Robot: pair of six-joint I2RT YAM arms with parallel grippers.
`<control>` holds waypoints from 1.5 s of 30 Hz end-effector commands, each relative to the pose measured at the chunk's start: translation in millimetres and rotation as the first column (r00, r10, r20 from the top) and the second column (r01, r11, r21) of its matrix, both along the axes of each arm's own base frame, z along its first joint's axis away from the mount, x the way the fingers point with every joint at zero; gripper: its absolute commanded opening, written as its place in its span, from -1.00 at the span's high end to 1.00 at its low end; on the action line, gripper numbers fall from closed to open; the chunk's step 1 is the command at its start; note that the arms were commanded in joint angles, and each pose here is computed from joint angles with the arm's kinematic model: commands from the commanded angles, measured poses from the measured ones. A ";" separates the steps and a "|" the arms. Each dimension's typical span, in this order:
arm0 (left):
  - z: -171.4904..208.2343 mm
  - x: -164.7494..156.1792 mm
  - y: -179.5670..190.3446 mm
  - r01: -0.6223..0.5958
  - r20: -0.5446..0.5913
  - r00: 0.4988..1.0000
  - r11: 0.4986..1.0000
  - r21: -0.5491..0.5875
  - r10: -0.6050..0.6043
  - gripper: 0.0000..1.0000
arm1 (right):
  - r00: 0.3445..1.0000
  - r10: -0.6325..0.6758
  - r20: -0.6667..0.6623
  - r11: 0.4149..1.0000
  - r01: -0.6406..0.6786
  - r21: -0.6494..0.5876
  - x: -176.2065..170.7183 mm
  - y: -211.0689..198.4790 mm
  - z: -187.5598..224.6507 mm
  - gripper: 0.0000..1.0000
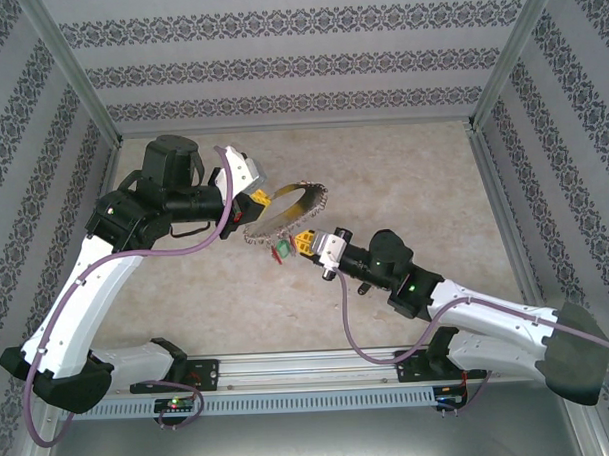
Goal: Put the keys on the keyring
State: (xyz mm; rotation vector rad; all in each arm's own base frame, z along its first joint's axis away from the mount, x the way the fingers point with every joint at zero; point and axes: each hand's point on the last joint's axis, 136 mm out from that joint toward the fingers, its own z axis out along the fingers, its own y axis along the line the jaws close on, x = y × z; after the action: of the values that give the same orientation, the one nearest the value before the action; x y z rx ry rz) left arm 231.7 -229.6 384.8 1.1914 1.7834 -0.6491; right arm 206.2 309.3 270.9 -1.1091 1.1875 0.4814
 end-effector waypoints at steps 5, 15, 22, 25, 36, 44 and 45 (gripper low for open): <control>19.1 -6.0 -6.6 0.036 0.056 0.998 0.998 -0.058 -0.032 1.00 | 0.998 -0.039 0.057 0.998 0.037 0.046 7.2 3.3 24.3 0.76; 16.8 -5.9 -6.2 0.031 0.048 0.998 0.998 -0.057 -0.028 1.00 | 0.997 -0.060 0.054 0.997 0.057 0.047 15.5 8.5 23.8 0.71; 18.5 -6.2 -5.7 0.026 0.057 0.998 0.998 -0.062 -0.023 1.00 | 0.997 -0.062 0.055 0.998 0.063 -0.015 11.0 -2.4 2.8 0.67; 19.6 -6.8 -5.3 0.027 0.060 0.998 0.998 -0.064 -0.023 1.00 | 0.996 -0.086 0.030 0.996 0.086 -0.006 11.5 -14.1 -3.8 0.69; 19.5 -6.3 -6.5 0.028 0.059 0.998 0.997 -0.069 -0.024 1.00 | 0.999 -0.030 0.023 0.999 0.029 0.022 7.3 -9.0 6.9 0.75; 20.3 -7.0 -5.9 0.025 0.059 0.998 0.997 -0.070 -0.021 1.00 | 1.000 0.021 0.021 0.999 -0.022 0.037 5.1 4.5 14.2 0.77; 20.1 -7.1 -6.4 0.027 0.057 0.998 0.997 -0.070 -0.023 1.00 | 1.000 0.024 0.020 0.999 -0.025 0.038 5.0 5.5 14.4 0.77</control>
State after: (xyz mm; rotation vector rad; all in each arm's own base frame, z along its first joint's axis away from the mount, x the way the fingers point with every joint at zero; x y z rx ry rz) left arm 232.0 -230.2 383.6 1.1773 1.7830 -0.6565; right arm 213.3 308.8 262.2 -1.1206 1.2002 0.4669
